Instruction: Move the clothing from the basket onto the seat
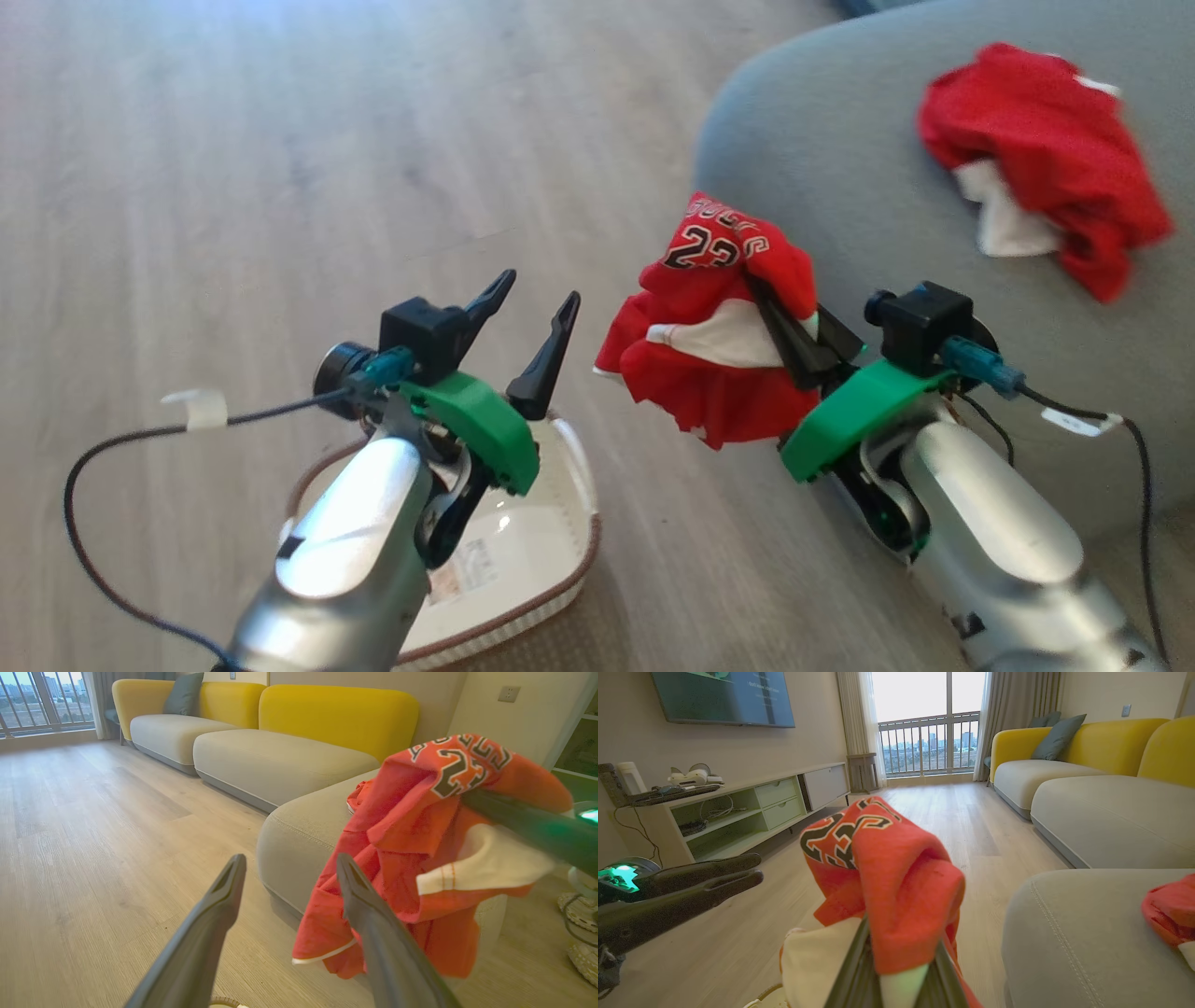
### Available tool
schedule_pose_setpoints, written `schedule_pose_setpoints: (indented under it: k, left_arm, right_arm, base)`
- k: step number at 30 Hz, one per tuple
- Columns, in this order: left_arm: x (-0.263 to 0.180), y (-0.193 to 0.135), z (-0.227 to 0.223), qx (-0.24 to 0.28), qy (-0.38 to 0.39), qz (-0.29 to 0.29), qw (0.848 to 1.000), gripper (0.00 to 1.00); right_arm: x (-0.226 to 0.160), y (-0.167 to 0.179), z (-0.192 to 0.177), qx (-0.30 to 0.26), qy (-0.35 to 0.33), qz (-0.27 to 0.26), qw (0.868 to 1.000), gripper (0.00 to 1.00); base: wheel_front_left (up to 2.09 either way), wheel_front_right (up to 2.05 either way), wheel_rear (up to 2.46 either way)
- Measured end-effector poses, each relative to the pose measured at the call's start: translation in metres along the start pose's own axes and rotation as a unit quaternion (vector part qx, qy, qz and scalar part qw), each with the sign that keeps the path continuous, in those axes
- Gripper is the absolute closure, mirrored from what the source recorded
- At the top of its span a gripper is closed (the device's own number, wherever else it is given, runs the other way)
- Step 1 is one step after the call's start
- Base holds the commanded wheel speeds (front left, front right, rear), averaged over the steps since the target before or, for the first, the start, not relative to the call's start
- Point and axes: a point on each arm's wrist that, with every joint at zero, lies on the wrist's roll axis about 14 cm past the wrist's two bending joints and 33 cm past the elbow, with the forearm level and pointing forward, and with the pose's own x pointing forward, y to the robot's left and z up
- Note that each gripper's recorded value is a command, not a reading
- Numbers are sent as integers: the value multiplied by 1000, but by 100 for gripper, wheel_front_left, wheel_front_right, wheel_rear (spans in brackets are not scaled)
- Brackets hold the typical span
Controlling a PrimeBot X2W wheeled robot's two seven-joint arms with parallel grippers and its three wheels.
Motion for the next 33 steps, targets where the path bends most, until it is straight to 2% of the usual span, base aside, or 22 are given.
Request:
schedule_pose_setpoints:
  k: [6,11,20,27,33]
  left_arm:
    - [18,-38,-11,-17,7,-52,998,0]
    - [30,-77,-19,-24,16,-110,993,0]
    - [42,-102,-33,-41,28,-158,986,0]
    - [42,-110,-46,-51,42,-174,983,0]
    - [43,-99,-66,-61,58,-177,981,0]
  right_arm:
    - [-47,-45,12,-12,-14,-77,997,100]
    - [-92,-89,24,-24,-32,-158,987,100]
    - [-138,-116,17,-36,-24,-236,971,100]
    - [-149,-146,40,-104,-10,-253,962,100]
    - [-121,-186,98,-184,-37,-261,947,100]
  base:
    - [0,0,0]
    - [0,0,0]
    - [0,0,0]
    - [0,0,0]
    - [0,0,0]
